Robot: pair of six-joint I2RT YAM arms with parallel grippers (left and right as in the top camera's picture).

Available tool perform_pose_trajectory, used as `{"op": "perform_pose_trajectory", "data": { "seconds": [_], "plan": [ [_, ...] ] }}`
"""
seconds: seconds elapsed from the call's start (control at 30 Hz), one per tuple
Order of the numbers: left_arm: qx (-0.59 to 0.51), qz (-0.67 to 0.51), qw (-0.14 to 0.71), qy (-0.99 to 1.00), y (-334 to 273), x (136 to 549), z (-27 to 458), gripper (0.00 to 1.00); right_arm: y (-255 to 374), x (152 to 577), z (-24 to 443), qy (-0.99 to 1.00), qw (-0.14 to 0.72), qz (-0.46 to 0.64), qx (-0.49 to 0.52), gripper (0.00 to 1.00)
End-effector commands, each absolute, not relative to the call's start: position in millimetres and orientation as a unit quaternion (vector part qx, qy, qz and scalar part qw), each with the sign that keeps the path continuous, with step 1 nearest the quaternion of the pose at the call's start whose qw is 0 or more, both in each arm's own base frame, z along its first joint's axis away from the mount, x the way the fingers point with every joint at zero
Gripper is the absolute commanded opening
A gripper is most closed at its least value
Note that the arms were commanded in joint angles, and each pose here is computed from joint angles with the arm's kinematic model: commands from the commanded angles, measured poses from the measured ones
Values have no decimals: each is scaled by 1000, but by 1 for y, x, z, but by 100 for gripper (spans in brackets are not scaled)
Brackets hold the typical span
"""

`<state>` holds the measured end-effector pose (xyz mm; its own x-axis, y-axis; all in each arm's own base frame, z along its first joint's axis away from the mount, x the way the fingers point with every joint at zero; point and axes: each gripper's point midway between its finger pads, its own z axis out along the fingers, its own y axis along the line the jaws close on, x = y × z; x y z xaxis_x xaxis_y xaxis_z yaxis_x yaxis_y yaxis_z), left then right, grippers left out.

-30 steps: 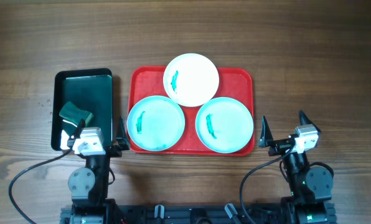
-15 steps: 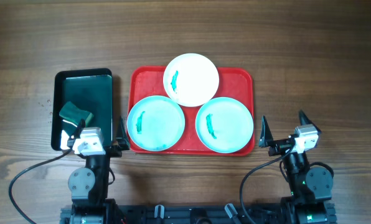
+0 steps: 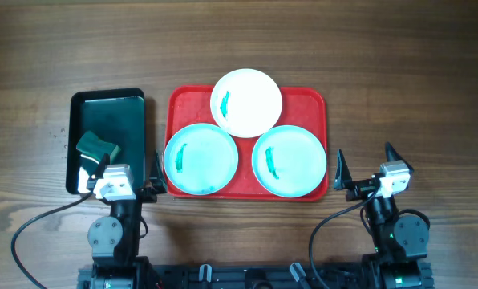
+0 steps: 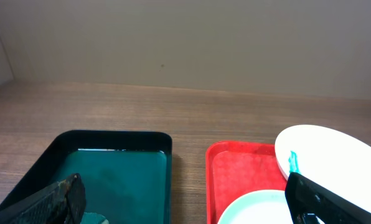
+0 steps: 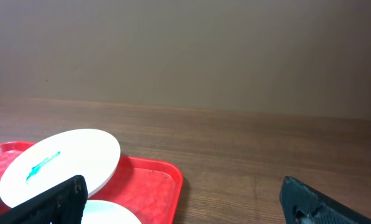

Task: Clean dirty plates on tray and stack at the side
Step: 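Move the left gripper toward the green sponge in the black tray, then grasp the green sponge with the left gripper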

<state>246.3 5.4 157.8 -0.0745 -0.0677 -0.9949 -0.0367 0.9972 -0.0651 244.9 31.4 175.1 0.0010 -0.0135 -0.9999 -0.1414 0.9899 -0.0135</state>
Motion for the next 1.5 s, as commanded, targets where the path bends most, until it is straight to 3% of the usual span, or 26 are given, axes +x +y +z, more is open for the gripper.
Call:
{"op": "perform_pose_trajectory", "data": {
  "seconds": [0.0, 0.03, 0.07, 0.1, 0.17, 0.33, 0.47, 0.5, 0.53, 0.6, 0.7, 0.77, 0.93, 1.07, 1.27, 1.47],
  "plan": [
    [-29, -7, 683, 730, 4, 246, 159, 100, 29, 245, 175, 705, 706, 38, -54, 100],
    [-17, -57, 691, 720, -11, 246, 166, 100, 29, 245, 175, 705, 706, 37, -54, 100],
    [8, -181, 680, 710, -47, 241, 173, 100, 29, 245, 175, 705, 706, 37, -54, 100],
    [47, -309, 633, 709, -86, 224, 173, 100, 29, 245, 175, 705, 706, 37, -54, 100],
    [128, -447, 582, 667, -129, 188, 197, 100, 29, 245, 175, 705, 706, 38, -54, 100],
    [209, -441, 676, 553, -133, 162, 266, 100, 29, 245, 175, 705, 706, 37, -54, 99],
    [106, -314, 734, 592, -91, 196, 307, 100, 29, 245, 175, 705, 706, 37, -54, 100],
    [13, -255, 715, 650, -61, 219, 305, 100, 29, 245, 175, 705, 706, 38, -54, 100],
    [-85, -183, 670, 714, -26, 237, 294, 100, 29, 245, 175, 705, 706, 37, -54, 100],
    [-145, -103, 583, 793, 0, 255, 281, 100, 29, 245, 175, 705, 706, 37, -54, 100],
    [-139, -132, 515, 836, -15, 285, 271, 100, 29, 245, 175, 705, 706, 37, -54, 100],
    [-295, -101, 472, 824, 18, 297, 251, 100, 29, 245, 175, 705, 706, 37, -54, 100],
    [-367, 28, 324, 872, 68, 325, 207, 100, 29, 245, 175, 705, 706, 37, -54, 100],
    [-506, 11, 236, 830, 94, 336, 143, 100, 29, 245, 175, 705, 706, 37, -54, 100],
    [-568, 20, 122, 814, 125, 322, 72, 100, 29, 245, 175, 705, 706, 37, -54, 100],
    [-569, 6, 39, 822, 111, 316, 22, 95, 29, 245, 175, 705, 706, 37, -54, 100]
  ]
}}
